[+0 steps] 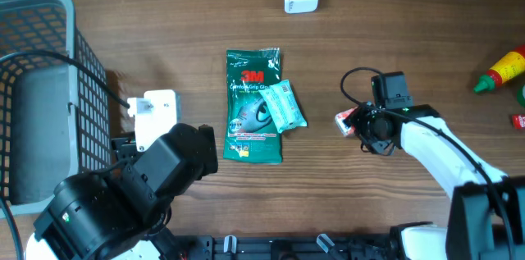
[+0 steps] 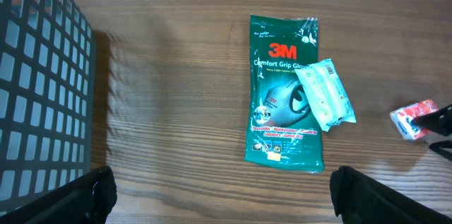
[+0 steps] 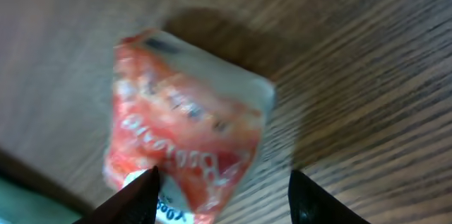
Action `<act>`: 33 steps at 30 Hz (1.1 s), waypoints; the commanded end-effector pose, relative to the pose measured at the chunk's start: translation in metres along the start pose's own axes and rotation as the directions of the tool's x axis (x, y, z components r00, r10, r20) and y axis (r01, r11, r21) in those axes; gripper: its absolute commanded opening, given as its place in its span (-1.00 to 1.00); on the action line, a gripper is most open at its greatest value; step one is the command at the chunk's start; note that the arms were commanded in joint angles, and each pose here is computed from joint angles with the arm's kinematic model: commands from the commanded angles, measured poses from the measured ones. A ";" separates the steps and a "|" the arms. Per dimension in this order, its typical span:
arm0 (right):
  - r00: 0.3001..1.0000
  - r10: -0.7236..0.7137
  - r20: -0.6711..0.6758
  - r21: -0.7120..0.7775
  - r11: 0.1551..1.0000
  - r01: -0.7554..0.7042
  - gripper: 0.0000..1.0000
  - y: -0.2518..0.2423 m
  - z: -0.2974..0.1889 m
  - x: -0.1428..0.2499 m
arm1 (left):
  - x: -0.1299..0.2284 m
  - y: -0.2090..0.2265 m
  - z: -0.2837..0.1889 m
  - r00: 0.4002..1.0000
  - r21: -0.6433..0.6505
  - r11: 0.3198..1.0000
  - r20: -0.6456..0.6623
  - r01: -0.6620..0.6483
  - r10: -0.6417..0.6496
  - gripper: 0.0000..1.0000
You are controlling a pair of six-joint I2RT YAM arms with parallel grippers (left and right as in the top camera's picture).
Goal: Scan the item barcode
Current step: 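Reach the right gripper to the pink snack packet and grasp it, then lift the snack packet and hold it at the scanner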
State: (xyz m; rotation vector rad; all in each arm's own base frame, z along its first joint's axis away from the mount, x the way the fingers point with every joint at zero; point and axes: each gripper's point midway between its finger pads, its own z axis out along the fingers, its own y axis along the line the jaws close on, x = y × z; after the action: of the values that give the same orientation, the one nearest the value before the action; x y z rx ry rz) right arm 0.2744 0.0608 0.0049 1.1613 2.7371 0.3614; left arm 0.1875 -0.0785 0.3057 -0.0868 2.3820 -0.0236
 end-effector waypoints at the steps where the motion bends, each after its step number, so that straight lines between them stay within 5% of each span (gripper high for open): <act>1: 1.000 0.020 0.002 0.011 1.000 -0.020 0.10 -0.001 0.012 -0.003 | -0.001 0.000 -0.001 1.000 0.002 1.000 0.006 0.018 -0.018 1.00; 4: 1.000 0.017 0.010 -0.002 1.000 -0.017 -0.20 0.003 0.019 -0.006 | -0.001 0.000 -0.001 1.000 0.002 1.000 0.006 0.018 -0.018 1.00; 7: 1.000 0.008 0.006 -0.015 1.000 -0.008 -0.87 0.006 0.022 -0.007 | -0.002 0.000 -0.001 1.000 0.001 1.000 0.006 0.018 -0.018 1.00; 13: 0.966 -0.258 -0.018 -0.279 0.929 0.243 -0.91 0.059 0.013 0.003 | -0.001 0.000 -0.001 1.000 0.002 1.000 0.006 0.018 -0.018 1.00; 15: 0.899 -0.437 0.021 -0.484 0.782 0.391 -0.91 0.097 -0.004 0.016 | -0.001 0.000 -0.001 1.000 0.002 1.000 0.006 0.018 -0.018 1.00; 19: 0.679 -0.688 0.255 -0.795 0.251 0.552 -0.92 0.152 -0.068 0.057 | -0.001 0.000 -0.001 1.000 0.002 1.000 0.006 0.018 -0.018 1.00; 21: 0.625 -0.703 0.337 -0.811 0.120 0.572 -0.91 0.159 -0.083 0.062 | -0.001 0.000 -0.001 1.000 0.002 1.000 0.006 0.018 -0.018 1.00; 25: 0.580 -0.707 0.405 -0.807 0.022 0.591 -0.91 0.163 -0.094 0.066 | -0.001 0.000 -0.001 1.000 0.002 1.000 0.006 0.018 -0.018 1.00; 30: 0.316 -0.622 0.717 -0.690 -0.569 0.447 -0.91 0.145 -0.163 0.108 | -0.001 0.000 -0.001 1.000 0.002 1.000 0.006 0.018 -0.018 1.00; 33: 0.323 -0.637 0.700 -0.707 -0.554 0.440 -0.91 0.148 -0.167 0.107 | -0.001 0.000 -0.001 1.000 0.002 1.000 0.006 0.018 -0.018 1.00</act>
State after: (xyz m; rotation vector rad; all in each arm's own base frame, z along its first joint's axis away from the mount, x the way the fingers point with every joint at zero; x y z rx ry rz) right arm 0.2984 0.2125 0.1846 -0.8787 1.6923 1.5663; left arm 0.1876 -0.0786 0.3058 -0.0869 2.3817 -0.0240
